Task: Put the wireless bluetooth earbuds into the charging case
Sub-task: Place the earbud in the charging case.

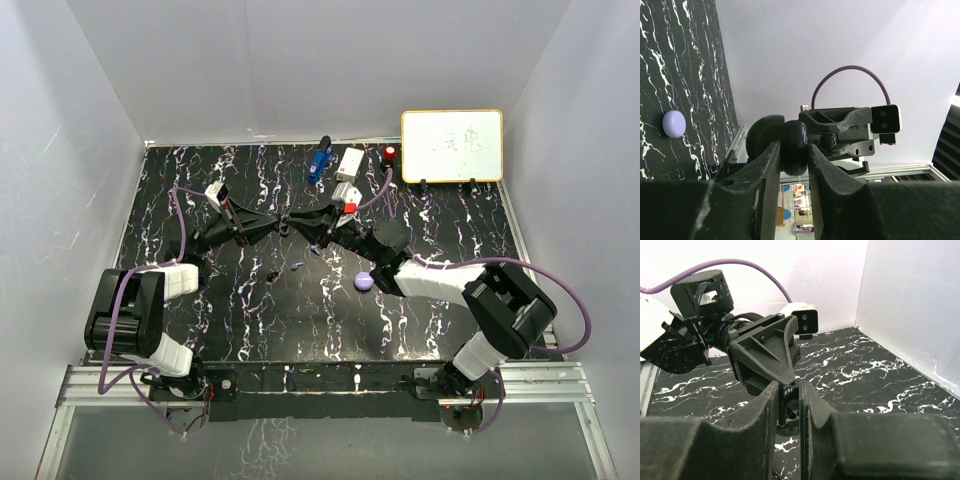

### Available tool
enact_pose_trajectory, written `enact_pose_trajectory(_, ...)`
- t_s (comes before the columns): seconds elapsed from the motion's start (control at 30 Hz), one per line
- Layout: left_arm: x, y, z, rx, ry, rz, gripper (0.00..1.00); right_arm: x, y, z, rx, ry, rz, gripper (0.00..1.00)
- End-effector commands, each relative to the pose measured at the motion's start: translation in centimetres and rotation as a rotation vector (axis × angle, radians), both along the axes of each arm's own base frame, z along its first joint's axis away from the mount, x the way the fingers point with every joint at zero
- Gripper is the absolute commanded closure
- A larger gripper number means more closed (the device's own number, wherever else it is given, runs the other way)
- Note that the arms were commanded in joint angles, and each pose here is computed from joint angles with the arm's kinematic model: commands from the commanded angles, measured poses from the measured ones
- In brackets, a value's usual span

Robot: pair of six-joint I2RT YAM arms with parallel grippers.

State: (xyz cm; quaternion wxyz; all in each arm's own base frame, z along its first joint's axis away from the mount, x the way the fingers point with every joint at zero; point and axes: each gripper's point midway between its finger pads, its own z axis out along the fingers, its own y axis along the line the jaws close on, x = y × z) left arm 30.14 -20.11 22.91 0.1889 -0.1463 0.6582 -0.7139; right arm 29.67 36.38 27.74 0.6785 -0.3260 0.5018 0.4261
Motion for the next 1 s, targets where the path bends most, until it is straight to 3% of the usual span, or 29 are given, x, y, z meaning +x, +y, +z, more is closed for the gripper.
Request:
enact_pose_trajectory(0.0,0.0,-0.3,1.9,-0.007,-0.073,0.0,1.0,-0.5,-0.4,3.2,0.088,-0.141,0.004,1.0)
enact_pose_trajectory(0.97,-1.1,-1.0,2.0,-0.01,-0.073,-0.018,1.0,1.0,0.1,2.4,0.096,-0.145,-0.036,1.0)
